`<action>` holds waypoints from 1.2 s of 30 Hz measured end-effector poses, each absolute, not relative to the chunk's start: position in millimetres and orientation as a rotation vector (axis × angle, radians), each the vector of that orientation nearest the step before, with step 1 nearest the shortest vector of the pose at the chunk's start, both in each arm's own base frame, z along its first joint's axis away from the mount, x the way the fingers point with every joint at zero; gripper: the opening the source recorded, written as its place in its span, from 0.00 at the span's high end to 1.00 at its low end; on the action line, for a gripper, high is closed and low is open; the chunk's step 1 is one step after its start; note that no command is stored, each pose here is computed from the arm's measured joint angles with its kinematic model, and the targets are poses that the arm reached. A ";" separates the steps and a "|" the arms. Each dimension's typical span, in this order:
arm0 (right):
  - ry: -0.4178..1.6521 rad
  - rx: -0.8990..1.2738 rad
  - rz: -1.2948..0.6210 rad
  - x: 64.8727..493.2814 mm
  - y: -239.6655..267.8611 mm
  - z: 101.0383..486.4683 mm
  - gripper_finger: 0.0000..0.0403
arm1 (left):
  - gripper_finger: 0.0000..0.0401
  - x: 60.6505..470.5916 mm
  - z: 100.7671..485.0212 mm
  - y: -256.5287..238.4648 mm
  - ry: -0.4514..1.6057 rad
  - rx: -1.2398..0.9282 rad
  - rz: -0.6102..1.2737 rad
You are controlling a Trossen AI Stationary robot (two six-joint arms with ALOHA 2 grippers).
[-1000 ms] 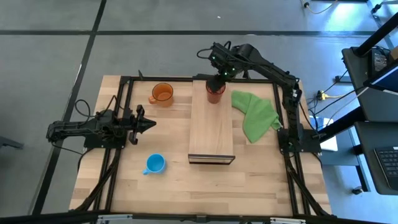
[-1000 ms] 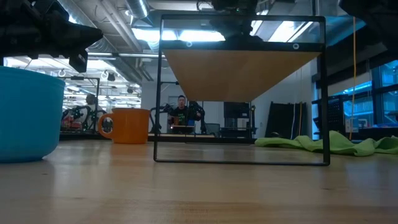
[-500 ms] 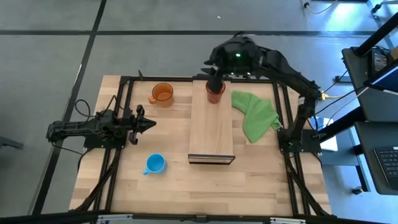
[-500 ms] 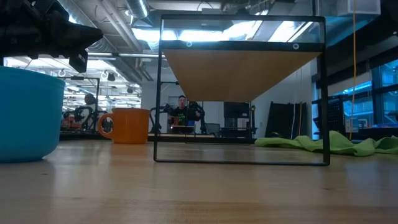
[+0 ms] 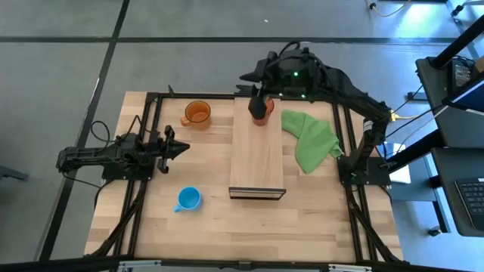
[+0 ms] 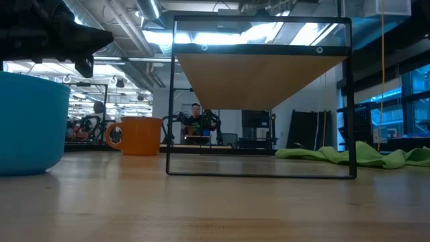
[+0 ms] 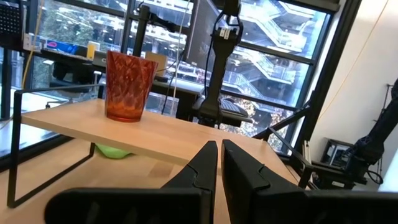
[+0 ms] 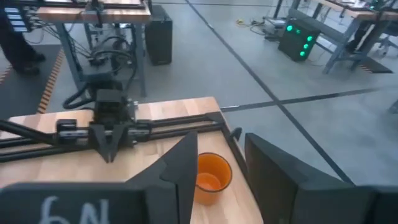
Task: Stack small to large cups/mugs on shelf
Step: Put the orange mug on the shelf
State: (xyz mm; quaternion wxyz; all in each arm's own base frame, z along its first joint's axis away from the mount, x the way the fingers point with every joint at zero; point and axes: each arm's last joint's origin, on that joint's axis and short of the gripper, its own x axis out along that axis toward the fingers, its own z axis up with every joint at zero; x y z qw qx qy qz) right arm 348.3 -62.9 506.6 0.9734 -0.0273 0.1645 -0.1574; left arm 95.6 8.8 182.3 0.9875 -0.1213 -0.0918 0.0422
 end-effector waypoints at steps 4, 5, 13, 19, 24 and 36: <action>0.329 -0.056 -0.317 348.3 -63.4 506.9 0.67 | 0.96 95.6 182.4 8.8 -0.185 -0.246 0.085; 0.329 -0.055 -0.320 348.2 -63.7 506.9 0.67 | 0.96 95.6 182.4 8.8 -0.185 -0.248 0.084; 0.329 -0.056 -0.319 348.3 -63.3 506.9 0.67 | 0.96 93.4 191.9 8.6 -0.287 -0.276 0.066; 0.315 0.023 -0.332 348.3 -63.4 507.0 0.67 | 0.96 84.6 213.1 7.9 -0.526 -0.324 0.016; 0.306 0.073 -0.340 348.3 -63.5 507.0 0.67 | 0.96 76.9 224.8 7.7 -0.671 -0.308 0.008; 0.307 0.074 -0.340 348.4 -63.5 506.8 0.67 | 0.96 65.1 235.0 14.7 -0.858 -0.321 0.285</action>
